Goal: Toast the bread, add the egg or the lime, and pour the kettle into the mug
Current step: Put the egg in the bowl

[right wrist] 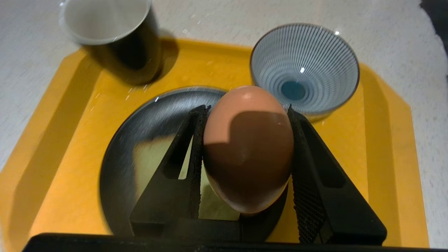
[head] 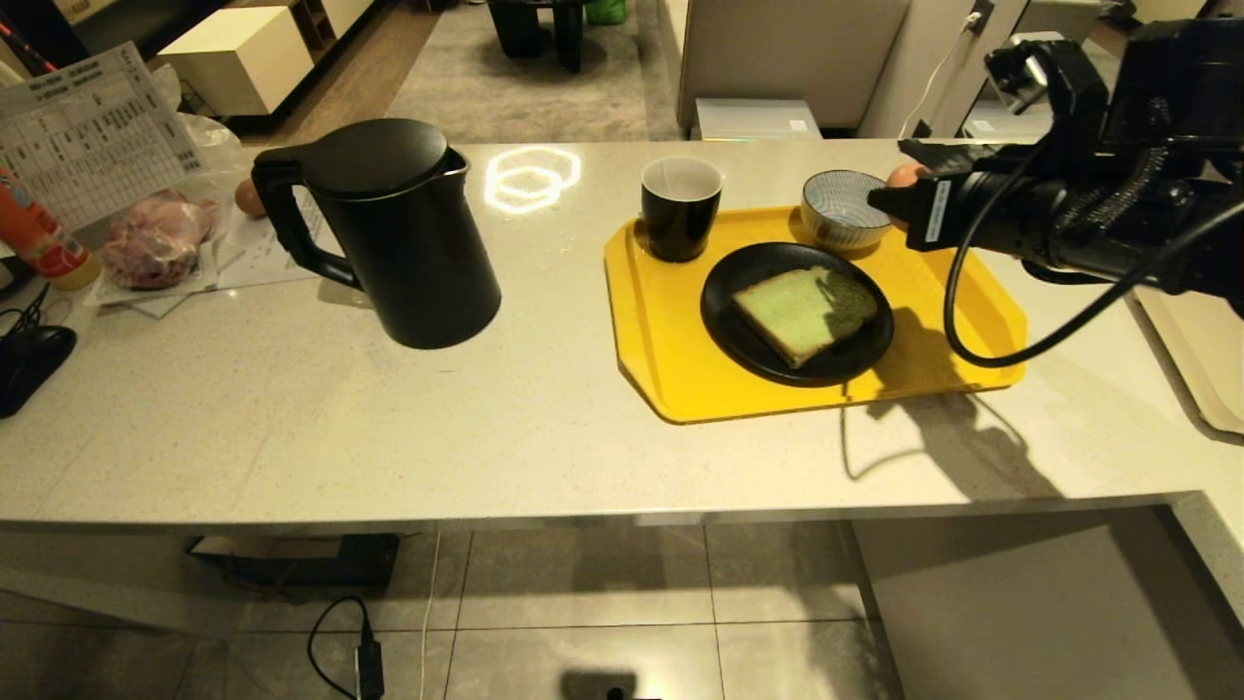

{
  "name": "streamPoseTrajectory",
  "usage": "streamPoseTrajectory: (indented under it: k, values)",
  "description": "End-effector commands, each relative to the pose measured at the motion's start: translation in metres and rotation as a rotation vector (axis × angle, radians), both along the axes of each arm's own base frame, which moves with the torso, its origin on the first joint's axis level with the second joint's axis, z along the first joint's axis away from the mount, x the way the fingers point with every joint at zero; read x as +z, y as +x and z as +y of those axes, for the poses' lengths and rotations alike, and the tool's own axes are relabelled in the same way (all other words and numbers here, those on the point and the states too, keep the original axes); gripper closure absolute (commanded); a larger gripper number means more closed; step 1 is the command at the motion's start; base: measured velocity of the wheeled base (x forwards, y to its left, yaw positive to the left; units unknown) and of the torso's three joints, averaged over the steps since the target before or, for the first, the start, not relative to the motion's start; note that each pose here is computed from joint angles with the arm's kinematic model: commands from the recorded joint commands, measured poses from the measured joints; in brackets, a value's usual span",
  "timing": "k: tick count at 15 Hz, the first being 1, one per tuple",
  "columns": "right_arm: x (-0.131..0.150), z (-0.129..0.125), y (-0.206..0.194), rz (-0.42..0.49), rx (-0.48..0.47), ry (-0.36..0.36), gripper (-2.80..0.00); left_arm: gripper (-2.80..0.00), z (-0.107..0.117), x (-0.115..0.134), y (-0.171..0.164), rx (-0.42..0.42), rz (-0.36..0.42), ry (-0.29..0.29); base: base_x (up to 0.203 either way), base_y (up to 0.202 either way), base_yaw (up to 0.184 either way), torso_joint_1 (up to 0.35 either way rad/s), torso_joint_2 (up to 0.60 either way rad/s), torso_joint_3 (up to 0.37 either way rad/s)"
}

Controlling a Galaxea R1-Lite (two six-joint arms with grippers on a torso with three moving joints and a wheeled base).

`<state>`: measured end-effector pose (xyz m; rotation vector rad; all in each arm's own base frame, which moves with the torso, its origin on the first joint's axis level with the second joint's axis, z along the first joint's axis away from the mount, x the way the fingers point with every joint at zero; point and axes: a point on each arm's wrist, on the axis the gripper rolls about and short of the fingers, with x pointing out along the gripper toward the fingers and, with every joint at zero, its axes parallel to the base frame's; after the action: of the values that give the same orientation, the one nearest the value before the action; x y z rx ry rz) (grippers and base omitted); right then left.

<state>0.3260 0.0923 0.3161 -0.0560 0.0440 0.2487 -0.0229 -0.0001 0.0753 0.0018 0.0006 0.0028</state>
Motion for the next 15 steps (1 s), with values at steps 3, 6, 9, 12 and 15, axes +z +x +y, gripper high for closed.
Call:
streamPoseTrajectory:
  k: [3,6,9,12,15]
  values:
    - [-0.024,0.028,0.081,-0.05,-0.056,0.015,0.0,0.0,0.0,0.0,0.0,0.001,0.001,0.0,0.0,0.0,0.0,0.0,0.0,0.0]
    - [-0.031,0.046,0.113,-0.159,-0.122,0.053,0.0,0.0,0.0,0.0,0.0,0.001,0.001,0.0,0.0,0.0,0.0,0.0,0.0,0.0]
    - [-0.043,0.051,0.127,-0.173,-0.172,0.016,0.0,0.0,0.0,0.0,0.0,0.002,0.001,0.0,0.0,0.0,0.0,0.0,0.0,0.0]
    - [-0.046,0.037,0.133,-0.173,-0.214,-0.012,0.0,0.0,0.0,0.0,0.0,0.0,0.001,0.0,0.0,0.0,0.0,0.0,0.0,0.0]
    - [-0.038,0.027,0.132,-0.217,-0.24,0.007,0.0,0.0,0.0,0.0,0.0,0.0,0.001,0.0,0.0,0.0,0.0,0.0,0.0,0.0]
